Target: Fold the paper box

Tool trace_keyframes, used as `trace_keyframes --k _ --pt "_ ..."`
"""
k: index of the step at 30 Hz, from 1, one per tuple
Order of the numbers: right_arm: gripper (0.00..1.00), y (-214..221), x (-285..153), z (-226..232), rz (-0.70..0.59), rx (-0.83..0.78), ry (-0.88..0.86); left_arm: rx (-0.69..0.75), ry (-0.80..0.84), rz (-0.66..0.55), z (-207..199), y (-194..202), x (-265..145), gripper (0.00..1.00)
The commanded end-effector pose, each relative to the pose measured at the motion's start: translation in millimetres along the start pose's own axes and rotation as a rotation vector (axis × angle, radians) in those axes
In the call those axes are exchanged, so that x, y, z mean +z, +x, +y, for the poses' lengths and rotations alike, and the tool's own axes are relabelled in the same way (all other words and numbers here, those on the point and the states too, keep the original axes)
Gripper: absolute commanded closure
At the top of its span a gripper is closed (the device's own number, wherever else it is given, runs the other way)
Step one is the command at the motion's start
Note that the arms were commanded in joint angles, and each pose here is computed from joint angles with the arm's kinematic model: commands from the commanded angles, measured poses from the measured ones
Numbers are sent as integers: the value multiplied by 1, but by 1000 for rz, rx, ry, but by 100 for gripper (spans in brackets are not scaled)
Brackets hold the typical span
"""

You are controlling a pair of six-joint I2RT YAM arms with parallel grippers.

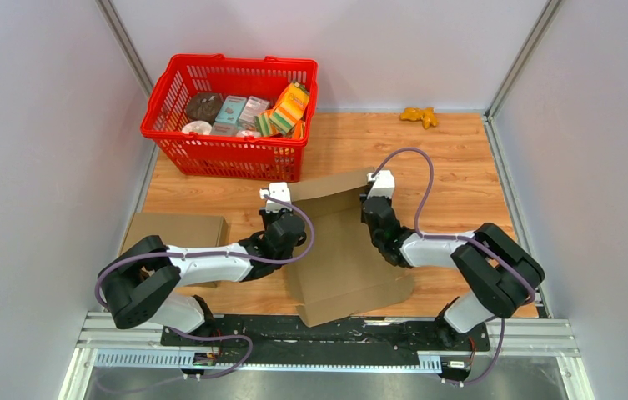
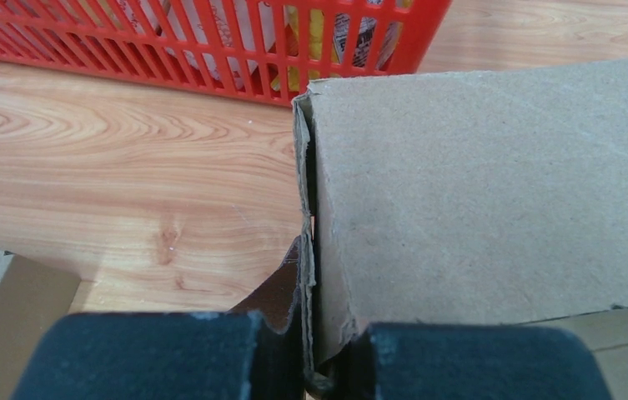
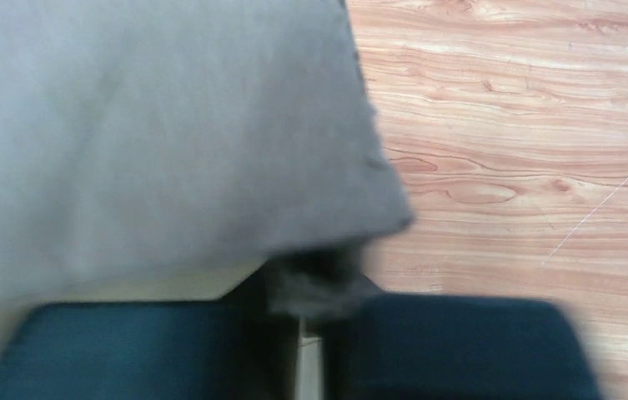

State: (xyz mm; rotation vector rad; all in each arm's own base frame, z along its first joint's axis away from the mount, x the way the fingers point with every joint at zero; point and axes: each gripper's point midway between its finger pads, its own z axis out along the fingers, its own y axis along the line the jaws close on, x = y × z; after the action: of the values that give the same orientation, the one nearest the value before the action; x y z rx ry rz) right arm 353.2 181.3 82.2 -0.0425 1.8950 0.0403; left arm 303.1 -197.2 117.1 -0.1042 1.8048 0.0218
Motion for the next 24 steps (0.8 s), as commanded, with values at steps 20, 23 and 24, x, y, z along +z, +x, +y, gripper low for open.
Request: trace_keyframes --k 20,23,24 --pt "0 14 -125 -39 393 133 -44 -138 414 304 24 4 -106 36" --pt "0 31 -142 -58 521 220 59 -192 469 379 30 -4 -126 37" --pt "0 41 -146 -72 597 253 105 -212 557 421 21 -8 -138 37"
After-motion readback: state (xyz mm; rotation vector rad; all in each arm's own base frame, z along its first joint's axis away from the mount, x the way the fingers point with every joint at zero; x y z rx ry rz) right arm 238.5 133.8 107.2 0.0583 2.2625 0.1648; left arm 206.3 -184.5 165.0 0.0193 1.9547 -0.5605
